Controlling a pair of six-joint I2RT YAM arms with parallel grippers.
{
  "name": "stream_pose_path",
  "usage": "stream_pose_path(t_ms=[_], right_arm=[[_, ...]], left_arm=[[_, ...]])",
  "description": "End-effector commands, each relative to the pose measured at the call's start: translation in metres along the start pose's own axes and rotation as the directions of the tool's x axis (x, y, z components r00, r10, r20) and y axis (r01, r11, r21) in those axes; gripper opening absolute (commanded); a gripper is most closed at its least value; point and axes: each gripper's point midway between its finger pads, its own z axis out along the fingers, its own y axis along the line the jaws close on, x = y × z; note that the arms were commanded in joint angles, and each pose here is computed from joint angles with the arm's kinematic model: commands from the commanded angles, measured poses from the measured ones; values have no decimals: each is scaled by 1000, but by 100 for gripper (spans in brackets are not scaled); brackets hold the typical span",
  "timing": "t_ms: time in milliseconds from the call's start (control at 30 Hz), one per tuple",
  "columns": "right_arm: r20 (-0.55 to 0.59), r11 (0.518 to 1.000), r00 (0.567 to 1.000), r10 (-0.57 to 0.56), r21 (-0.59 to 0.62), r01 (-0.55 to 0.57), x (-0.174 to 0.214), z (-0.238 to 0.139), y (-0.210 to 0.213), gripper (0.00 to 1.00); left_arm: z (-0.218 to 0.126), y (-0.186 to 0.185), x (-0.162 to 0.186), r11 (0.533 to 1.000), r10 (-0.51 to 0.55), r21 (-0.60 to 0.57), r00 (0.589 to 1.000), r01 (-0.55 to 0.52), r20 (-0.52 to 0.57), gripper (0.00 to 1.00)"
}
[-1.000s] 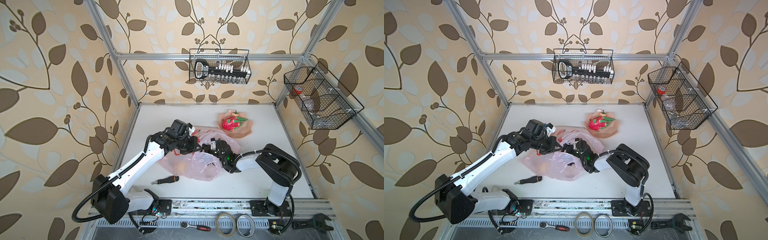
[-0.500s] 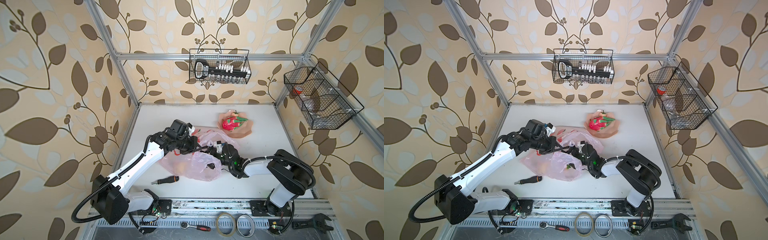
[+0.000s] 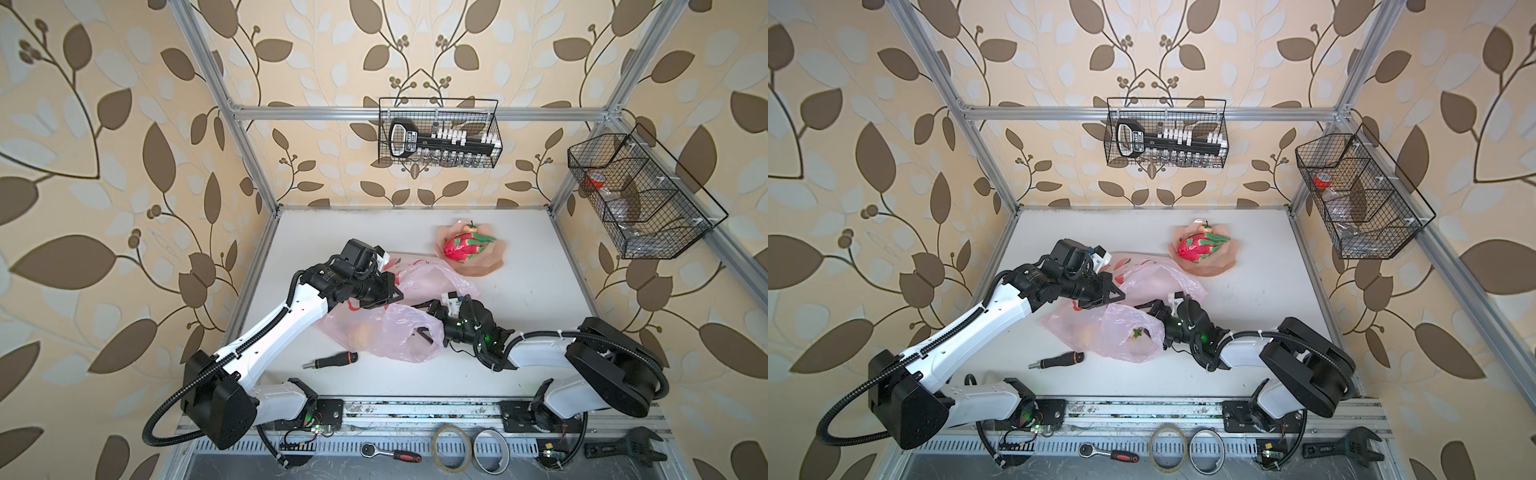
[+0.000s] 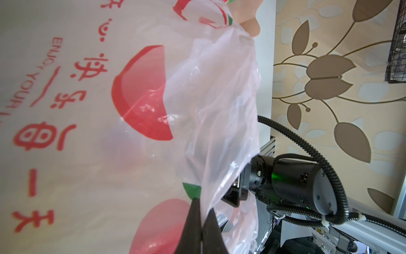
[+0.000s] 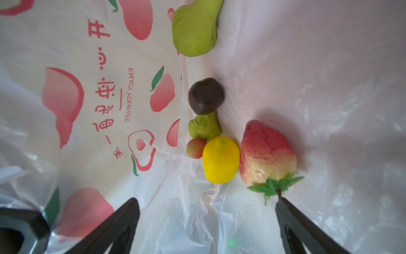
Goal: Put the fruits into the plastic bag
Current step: 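Withdraw the open right gripper up and out of the bag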
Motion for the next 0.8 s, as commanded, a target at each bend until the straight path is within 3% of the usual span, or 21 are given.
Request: stream_pose_path(t_ms=[0,767], right_arm=[[30,1000,1000,-2,15,2,-1,-11,-2,97],[227,997,974,-6,70,-11,-31,-105,-32,100]], left_arm=[[-7,-6,1,999,35,8,999,-36,19,0],[-3,-6,0,999,36,12,999,-36,5,0]])
